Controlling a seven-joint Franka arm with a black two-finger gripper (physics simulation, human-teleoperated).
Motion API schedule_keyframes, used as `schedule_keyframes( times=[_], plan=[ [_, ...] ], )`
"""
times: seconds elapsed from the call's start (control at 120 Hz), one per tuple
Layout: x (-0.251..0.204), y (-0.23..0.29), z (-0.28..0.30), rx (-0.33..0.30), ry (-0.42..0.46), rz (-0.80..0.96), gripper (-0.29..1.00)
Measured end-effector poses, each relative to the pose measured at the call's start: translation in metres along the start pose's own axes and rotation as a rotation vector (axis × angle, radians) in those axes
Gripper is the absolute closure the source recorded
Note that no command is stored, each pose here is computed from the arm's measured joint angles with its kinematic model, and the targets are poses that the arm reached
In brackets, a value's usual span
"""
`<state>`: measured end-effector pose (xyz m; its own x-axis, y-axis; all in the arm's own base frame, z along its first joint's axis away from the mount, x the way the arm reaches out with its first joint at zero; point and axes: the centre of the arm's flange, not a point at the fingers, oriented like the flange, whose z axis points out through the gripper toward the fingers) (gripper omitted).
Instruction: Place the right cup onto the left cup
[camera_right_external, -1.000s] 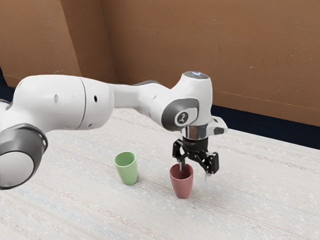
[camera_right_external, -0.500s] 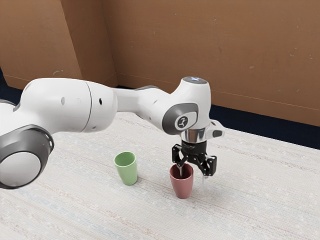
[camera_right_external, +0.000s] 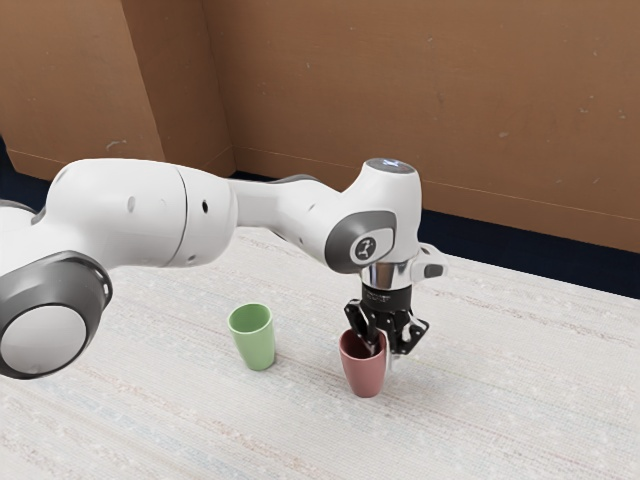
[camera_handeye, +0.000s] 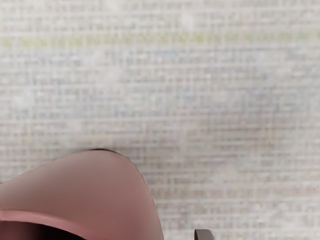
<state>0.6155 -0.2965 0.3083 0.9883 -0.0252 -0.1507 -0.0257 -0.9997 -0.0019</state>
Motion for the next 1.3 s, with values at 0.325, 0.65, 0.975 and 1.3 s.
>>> schedule_keyframes(
  times=[0.325,0.65,0.975,1.3],
  plan=[
    [-0.001,0.000,-0.007,0.000,0.009,-0.005,0.75],
    [-0.027,-0.012,-0.081,-0.031,0.089,-0.010,0.78],
    [-0.047,-0.057,-0.135,-0.026,0.116,-0.055,0.78],
    [-0.064,-0.125,-0.153,-0.011,0.109,-0.140,0.78]
  ],
)
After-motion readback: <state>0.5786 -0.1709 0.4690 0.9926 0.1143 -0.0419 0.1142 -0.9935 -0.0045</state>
